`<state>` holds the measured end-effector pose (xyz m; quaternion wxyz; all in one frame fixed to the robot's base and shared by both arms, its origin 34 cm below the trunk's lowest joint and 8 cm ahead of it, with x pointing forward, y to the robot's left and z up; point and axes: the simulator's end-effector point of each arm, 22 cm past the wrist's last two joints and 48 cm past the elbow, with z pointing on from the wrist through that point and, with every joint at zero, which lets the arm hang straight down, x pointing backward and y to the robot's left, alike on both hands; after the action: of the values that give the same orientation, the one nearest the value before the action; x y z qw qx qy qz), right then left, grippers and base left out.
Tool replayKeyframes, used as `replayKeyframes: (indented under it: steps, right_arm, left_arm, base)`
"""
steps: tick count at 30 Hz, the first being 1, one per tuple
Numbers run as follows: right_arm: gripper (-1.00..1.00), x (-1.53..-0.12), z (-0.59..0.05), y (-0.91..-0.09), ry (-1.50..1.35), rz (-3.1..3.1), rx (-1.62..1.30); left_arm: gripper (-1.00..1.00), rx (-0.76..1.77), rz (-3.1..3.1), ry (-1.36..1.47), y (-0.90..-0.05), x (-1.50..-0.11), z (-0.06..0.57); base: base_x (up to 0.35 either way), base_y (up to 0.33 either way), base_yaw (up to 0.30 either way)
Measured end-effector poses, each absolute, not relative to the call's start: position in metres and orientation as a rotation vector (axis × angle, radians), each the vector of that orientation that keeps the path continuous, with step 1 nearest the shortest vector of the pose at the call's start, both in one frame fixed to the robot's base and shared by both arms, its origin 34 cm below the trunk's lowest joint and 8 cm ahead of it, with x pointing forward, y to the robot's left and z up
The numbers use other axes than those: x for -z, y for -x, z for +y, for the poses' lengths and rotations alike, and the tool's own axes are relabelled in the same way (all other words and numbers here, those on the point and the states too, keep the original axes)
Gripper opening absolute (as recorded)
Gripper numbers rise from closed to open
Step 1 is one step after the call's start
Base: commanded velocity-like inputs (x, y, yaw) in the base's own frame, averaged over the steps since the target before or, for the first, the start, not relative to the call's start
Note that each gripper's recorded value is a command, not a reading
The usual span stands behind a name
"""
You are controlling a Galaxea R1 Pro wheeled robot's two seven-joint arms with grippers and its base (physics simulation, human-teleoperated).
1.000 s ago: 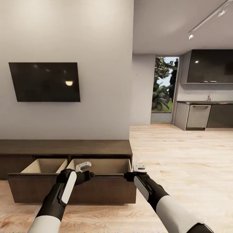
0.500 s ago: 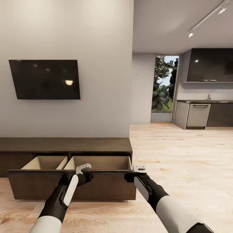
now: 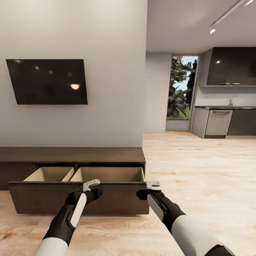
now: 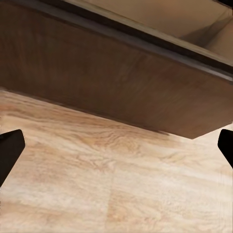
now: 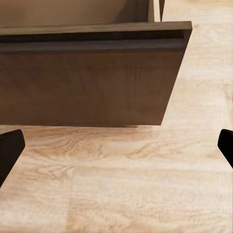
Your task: Place each of the two pumpkins and all three candles from the living room inside a cabinet in the living room (use any cabinet), then make sure every cabinet is closed, and position the cauldron so it is next to a table in the living room.
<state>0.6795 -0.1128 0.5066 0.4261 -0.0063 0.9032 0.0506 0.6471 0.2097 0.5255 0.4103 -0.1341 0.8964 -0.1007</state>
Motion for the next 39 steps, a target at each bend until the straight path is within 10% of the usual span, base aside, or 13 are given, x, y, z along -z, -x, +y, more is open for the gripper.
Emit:
replayKeyframes:
  steps: [39]
  right_arm:
    - [1.0,-0.47,-0.104,-0.719,-0.048,2.06,-0.216]
  left_arm:
    - [1.0,0.088,2.085,0.348,-0.683,-0.477,0.239]
  base:
    - [0.0,0.0,0.0]
